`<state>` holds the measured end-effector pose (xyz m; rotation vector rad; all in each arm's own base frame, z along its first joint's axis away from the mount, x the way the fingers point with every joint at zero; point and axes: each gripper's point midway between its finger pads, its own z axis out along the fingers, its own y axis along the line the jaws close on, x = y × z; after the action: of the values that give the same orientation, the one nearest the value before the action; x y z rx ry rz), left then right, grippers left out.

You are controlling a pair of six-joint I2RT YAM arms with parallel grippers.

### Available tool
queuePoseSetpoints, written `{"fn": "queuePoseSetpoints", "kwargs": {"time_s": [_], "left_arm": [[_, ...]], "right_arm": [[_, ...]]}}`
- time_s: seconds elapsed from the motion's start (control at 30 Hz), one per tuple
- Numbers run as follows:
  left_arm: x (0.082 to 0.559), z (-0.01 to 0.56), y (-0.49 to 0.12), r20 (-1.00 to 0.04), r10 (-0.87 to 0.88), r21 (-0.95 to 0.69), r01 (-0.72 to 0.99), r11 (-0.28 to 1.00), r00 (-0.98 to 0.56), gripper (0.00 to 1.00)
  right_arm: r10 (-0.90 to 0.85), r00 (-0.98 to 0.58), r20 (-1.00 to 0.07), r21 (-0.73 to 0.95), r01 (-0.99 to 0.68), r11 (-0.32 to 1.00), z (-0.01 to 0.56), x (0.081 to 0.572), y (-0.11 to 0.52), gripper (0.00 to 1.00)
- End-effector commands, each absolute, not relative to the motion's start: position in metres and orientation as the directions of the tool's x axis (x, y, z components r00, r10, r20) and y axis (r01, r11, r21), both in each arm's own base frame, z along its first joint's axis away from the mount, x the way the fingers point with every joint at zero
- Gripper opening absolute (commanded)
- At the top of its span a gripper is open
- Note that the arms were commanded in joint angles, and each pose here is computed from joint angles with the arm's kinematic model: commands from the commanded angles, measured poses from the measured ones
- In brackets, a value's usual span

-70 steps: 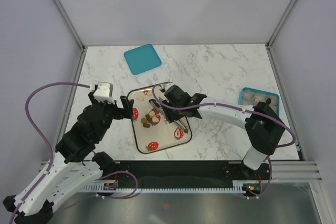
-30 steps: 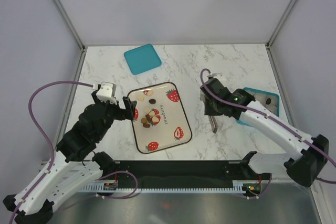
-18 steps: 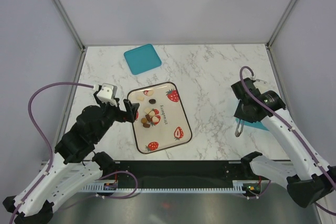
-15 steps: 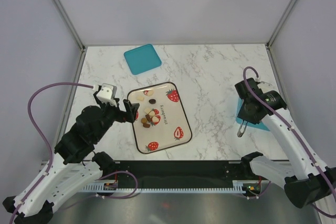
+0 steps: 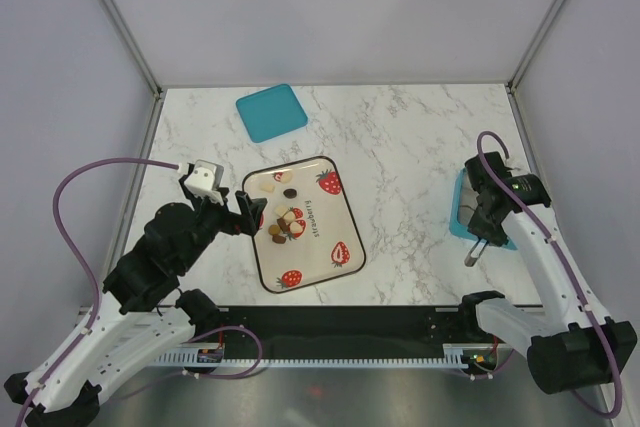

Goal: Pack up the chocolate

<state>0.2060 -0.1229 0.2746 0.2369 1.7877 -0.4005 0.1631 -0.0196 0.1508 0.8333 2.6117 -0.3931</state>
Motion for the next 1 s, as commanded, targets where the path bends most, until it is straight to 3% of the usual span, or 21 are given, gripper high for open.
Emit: {"fn": "queuePoseSetpoints", "kwargs": {"time_s": [0.0, 0.97], "left_arm": [[0.207, 0.287, -0.126, -0.972, -0.088, -0.167, 0.373, 0.912, -0.220, 1.00], [0.208, 0.287, -0.124, -0.972, -0.087, -0.163, 0.363, 0.917, -0.216, 1.00]], "right_arm": [[0.486, -0.765, -0.423, -0.155, 0.590, 0.793, 0.149, 0.162, -0.024, 0.33], [0.476, -0.770, -0.426, -0.195, 0.591, 0.782, 0.133, 0.174, -0.033, 0.41]]}}
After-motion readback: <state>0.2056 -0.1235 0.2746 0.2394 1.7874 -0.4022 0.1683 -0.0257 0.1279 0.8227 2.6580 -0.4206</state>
